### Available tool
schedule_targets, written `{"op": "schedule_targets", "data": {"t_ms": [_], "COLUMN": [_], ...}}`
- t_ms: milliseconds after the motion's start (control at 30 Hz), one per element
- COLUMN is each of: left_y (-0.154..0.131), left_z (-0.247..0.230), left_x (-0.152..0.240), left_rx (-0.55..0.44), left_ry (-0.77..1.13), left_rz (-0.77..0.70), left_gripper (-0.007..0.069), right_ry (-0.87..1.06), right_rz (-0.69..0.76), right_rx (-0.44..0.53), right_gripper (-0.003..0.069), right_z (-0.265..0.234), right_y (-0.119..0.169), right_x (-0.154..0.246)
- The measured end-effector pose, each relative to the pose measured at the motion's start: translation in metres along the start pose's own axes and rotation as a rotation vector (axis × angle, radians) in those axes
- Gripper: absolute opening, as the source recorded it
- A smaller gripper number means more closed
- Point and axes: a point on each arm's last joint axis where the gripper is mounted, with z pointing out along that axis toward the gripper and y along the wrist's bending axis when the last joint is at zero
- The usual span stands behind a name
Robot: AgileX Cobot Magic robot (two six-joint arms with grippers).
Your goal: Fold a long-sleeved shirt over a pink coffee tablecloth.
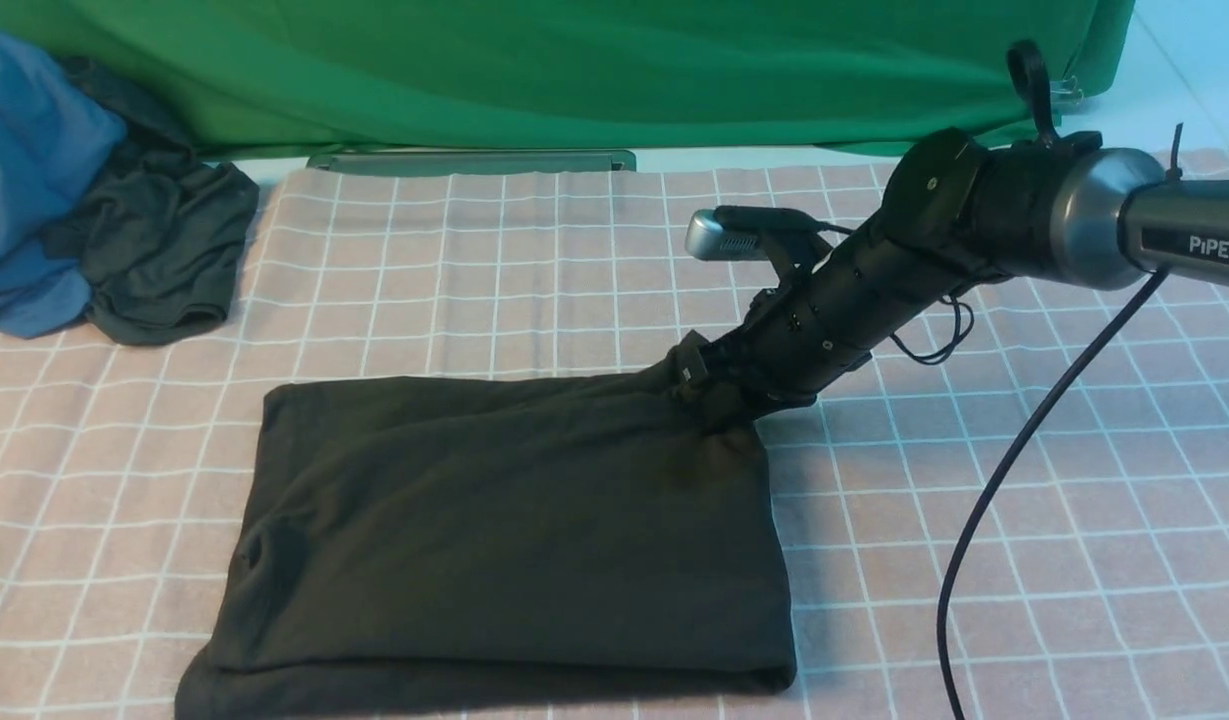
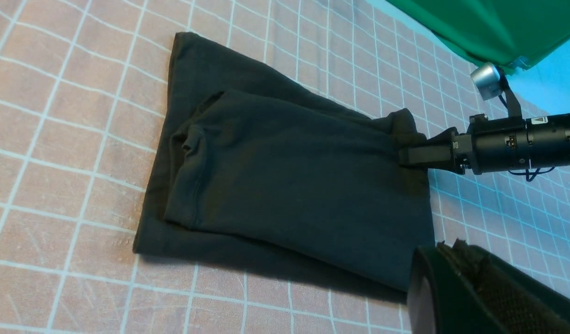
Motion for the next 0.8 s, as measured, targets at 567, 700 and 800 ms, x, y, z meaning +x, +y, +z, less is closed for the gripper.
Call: {"op": "schedule_targets", "data": {"t_ms": [567, 700, 800], "left_y": [0.002, 0.002, 0.002], "left_z": [0.000, 0.000, 0.000], "left_x": [0.003, 0.003, 0.003], "left_rx": [-0.020, -0.020, -0.020], "left_ry": [0.036, 0.035, 0.035], "left_rz": [0.001, 0.001, 0.001], "left_gripper": [0.0013, 0.0013, 0.0013], "right_ry": [-0.062, -0.084, -0.071], "right_rz": [0.095, 0.079, 0.055], "right_rx": [0.092, 0.121, 0.147], "right_gripper": [0.0130, 0.0163, 0.0279], "right_z": [-0.036, -0.047, -0.059], "right_y": [-0.067, -0.072, -0.070], "right_x": [-0.011, -0.018, -0.023]}}
